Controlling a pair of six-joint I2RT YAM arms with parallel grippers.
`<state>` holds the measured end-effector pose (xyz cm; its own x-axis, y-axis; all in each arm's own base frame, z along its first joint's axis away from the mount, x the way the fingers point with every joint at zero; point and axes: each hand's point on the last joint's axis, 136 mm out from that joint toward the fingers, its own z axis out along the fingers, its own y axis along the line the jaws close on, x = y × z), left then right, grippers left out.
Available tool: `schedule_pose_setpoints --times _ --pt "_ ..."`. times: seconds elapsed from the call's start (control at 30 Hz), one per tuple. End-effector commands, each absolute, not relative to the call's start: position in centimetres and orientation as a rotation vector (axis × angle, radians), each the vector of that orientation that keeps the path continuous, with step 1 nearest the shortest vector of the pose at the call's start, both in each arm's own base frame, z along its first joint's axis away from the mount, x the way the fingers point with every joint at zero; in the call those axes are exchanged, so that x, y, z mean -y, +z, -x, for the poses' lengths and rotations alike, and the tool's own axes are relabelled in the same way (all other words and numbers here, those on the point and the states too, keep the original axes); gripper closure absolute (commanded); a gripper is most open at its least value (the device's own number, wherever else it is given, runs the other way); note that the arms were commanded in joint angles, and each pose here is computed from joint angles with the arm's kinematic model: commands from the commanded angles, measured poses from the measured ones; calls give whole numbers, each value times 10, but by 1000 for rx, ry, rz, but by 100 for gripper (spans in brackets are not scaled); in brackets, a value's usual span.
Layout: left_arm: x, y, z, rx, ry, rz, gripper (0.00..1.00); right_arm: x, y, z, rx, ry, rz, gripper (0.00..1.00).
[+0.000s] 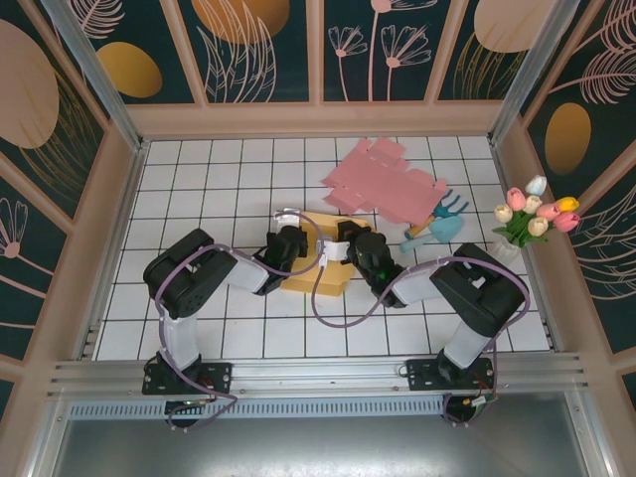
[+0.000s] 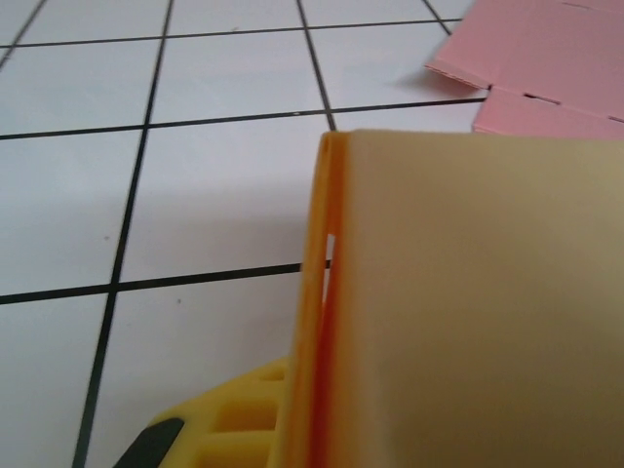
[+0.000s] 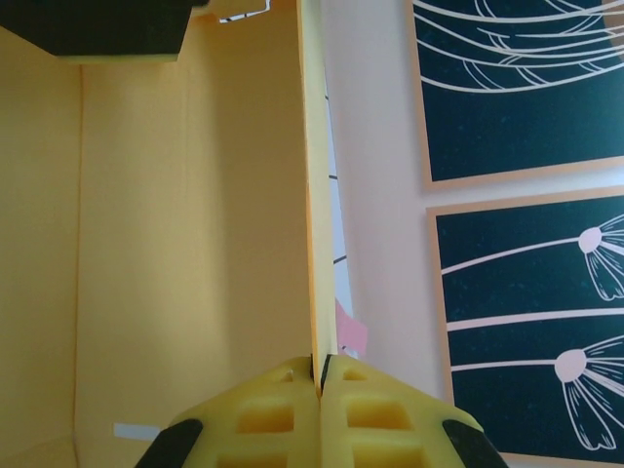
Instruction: Fold the paper box
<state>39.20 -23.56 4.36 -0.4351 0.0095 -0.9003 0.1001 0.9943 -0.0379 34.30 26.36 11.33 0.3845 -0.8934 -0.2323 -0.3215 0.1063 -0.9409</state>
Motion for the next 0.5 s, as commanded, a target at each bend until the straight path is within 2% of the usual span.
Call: schedule_pose_setpoints --times 0.0,0.37,0.43,0.47 --pt "132 22 -388 -2019 383 189 100 -237 43 -320 -1320 -586 1666 100" --pt "176 33 -390 -2045 71 19 97 -246 54 -321 -1340 -513 1604 100" --pt "182 34 -389 -2052 41 -13 93 -251 58 -319 -1345 -472 1594 100" --pt "186 33 -387 -2058 17 -35 88 -253 59 -318 -1346 -459 1591 100"
